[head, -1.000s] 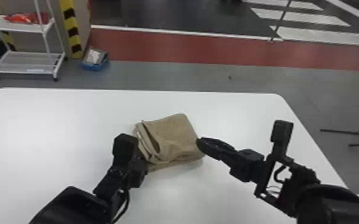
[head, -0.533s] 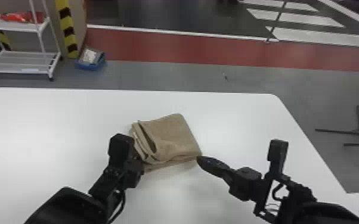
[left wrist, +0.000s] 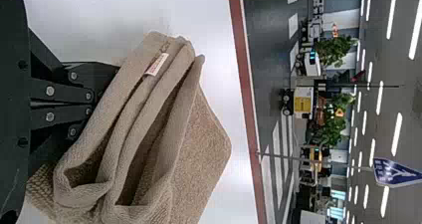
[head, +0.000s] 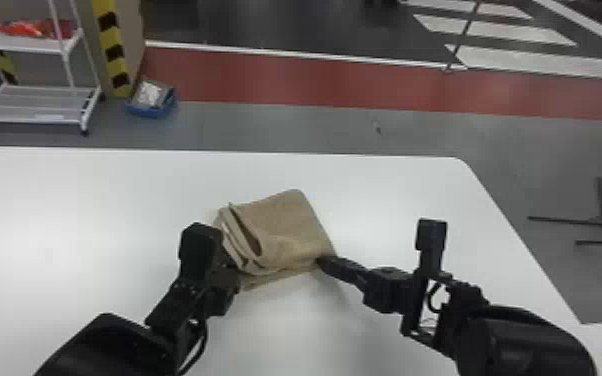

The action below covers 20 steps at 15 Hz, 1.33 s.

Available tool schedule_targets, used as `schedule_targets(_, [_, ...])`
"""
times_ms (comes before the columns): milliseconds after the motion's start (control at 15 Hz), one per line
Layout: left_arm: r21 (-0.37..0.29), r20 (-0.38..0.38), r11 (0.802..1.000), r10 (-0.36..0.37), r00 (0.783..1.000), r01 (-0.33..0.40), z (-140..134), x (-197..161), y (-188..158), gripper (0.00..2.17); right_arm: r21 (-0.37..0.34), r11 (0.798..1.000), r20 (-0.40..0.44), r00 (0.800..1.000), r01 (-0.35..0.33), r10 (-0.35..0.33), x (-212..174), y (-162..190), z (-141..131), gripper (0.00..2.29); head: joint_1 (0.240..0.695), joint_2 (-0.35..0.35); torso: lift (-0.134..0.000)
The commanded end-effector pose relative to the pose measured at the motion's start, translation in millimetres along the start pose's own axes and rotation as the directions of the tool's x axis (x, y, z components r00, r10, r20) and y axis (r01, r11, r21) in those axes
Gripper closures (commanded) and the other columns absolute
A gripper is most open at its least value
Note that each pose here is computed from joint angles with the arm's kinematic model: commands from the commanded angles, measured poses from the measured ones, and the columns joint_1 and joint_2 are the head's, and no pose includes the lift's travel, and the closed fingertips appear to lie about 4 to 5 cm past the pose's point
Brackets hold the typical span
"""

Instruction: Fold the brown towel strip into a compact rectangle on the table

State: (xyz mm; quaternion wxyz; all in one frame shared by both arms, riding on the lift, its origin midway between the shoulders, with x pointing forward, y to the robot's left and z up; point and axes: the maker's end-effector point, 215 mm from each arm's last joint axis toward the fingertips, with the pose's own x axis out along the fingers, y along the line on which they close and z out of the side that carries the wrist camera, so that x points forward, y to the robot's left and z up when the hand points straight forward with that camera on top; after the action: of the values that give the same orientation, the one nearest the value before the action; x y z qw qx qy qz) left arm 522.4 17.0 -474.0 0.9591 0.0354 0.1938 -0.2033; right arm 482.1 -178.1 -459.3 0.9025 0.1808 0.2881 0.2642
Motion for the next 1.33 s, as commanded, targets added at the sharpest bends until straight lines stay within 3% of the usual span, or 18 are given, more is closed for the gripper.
schedule_targets(0, [-0.011,0.011,1.000,0.009,1.000,-0.008,3,-10,5,1.88,0.020,1.000,-0.019,1.000,-0.015,0.016,24,-3,7,2.13,0.695,-0.177,-0.117])
schedule_targets(333, [-0.021,0.066,0.997,0.080,0.995,-0.079,20,-47,54,1.88,0.026,0.999,-0.016,0.999,0.029,-0.029,53,-21,34,2.13,0.695,-0.126,-0.117])
schedule_targets(600, [-0.018,0.159,0.993,0.121,0.980,-0.119,31,-36,93,1.89,0.010,1.000,-0.025,0.999,0.029,-0.028,68,-18,42,2.13,0.695,-0.080,-0.117])
schedule_targets(667, [-0.003,0.200,0.995,0.101,0.975,-0.103,39,-28,93,1.88,0.004,1.000,-0.023,0.999,0.026,-0.026,70,-16,46,2.13,0.695,-0.070,-0.117])
schedule_targets(1000, [0.052,0.206,0.998,0.023,0.978,-0.035,52,11,78,1.88,0.004,1.000,-0.033,0.999,0.017,-0.017,68,-15,52,2.13,0.695,-0.064,-0.117])
schedule_targets(1267, [0.072,0.194,0.997,0.014,0.981,-0.028,48,20,77,1.88,-0.006,1.000,-0.037,0.999,0.001,-0.002,68,-12,53,2.13,0.695,-0.078,-0.117])
